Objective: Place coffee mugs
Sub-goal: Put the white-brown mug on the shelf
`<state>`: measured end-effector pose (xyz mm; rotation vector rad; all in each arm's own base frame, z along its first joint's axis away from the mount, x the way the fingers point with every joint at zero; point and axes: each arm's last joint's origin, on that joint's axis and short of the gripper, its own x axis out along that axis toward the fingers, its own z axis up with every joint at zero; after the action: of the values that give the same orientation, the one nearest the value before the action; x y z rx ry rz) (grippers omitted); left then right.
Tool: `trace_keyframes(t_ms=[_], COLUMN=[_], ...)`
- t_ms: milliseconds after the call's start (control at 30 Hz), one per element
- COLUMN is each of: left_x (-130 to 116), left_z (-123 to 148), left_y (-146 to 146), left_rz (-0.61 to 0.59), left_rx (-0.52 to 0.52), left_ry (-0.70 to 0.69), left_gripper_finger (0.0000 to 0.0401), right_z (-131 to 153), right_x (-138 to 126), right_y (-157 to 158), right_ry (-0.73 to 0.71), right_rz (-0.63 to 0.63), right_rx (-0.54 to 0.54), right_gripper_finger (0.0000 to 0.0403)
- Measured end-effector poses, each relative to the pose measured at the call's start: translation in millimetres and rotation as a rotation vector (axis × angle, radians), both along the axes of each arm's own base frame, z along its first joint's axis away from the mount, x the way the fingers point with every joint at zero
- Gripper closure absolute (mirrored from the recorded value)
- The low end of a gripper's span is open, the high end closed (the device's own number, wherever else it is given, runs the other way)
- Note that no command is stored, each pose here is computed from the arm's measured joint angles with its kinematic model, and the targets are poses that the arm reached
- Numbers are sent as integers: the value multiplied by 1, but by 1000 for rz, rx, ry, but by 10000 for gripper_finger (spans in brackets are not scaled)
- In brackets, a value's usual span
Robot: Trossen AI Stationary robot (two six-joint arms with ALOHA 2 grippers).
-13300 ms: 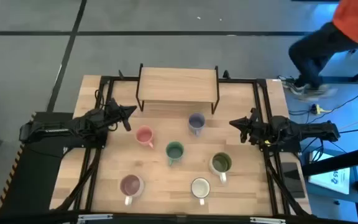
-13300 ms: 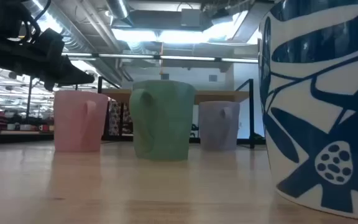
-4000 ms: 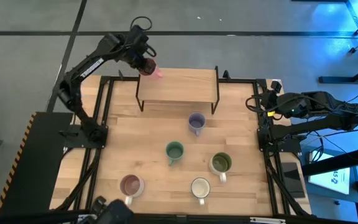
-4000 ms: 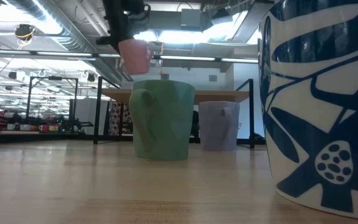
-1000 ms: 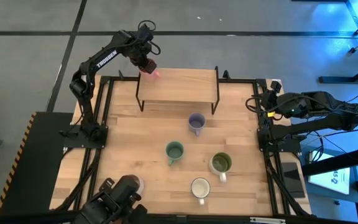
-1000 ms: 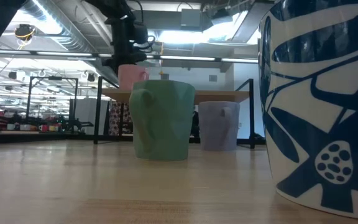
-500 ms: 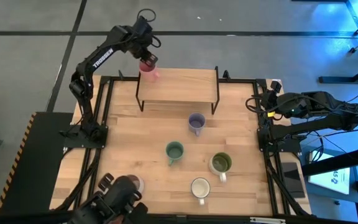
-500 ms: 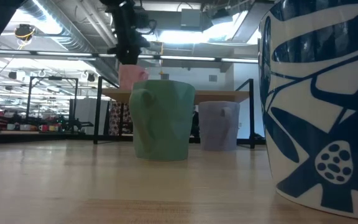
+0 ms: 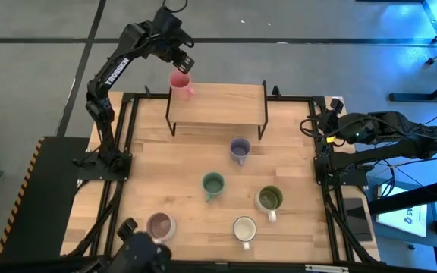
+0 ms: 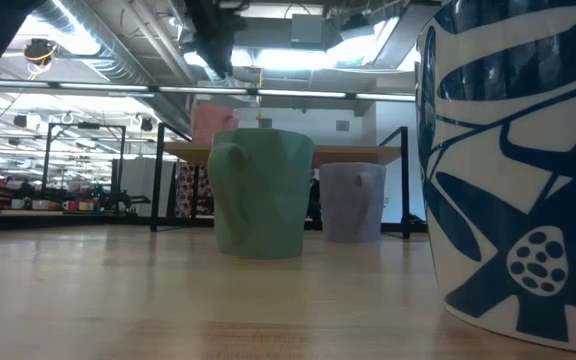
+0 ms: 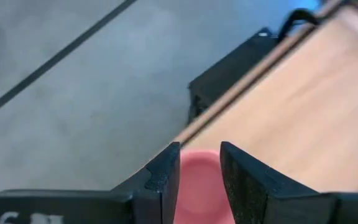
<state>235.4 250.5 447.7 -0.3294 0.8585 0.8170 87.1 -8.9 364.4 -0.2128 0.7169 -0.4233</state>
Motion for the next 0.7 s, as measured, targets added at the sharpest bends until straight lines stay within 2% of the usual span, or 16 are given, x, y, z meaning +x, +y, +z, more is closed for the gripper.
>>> trace_keyframes(t_ms=[133,267,400,500,600,700], left_x=[2,3,5,11,14,23], left_z=[14,20,25,31,38,37], left_y=[-28,-60,-100,-132,-164,-193], left_rz=[-130,-248,-393,-512,-613,-643], left_rx=[-47,-124,-221,-269,-275,-290], left_ry=[-75,-86,-71,-123,-139,-116], left_gripper_finger=[292,292,292,292,292,292], right_z=[0,0,0,0,0,0], right_x=[0,0,0,0,0,0], right_y=[0,0,0,0,0,0], right_ry=[0,0,0,0,-1,-1], right_rz=[-1,-1,-1,-2,-3,-2], right_rx=[0,-1,-1,-1,-2,-2], right_gripper_finger=[210,210,210,210,210,210])
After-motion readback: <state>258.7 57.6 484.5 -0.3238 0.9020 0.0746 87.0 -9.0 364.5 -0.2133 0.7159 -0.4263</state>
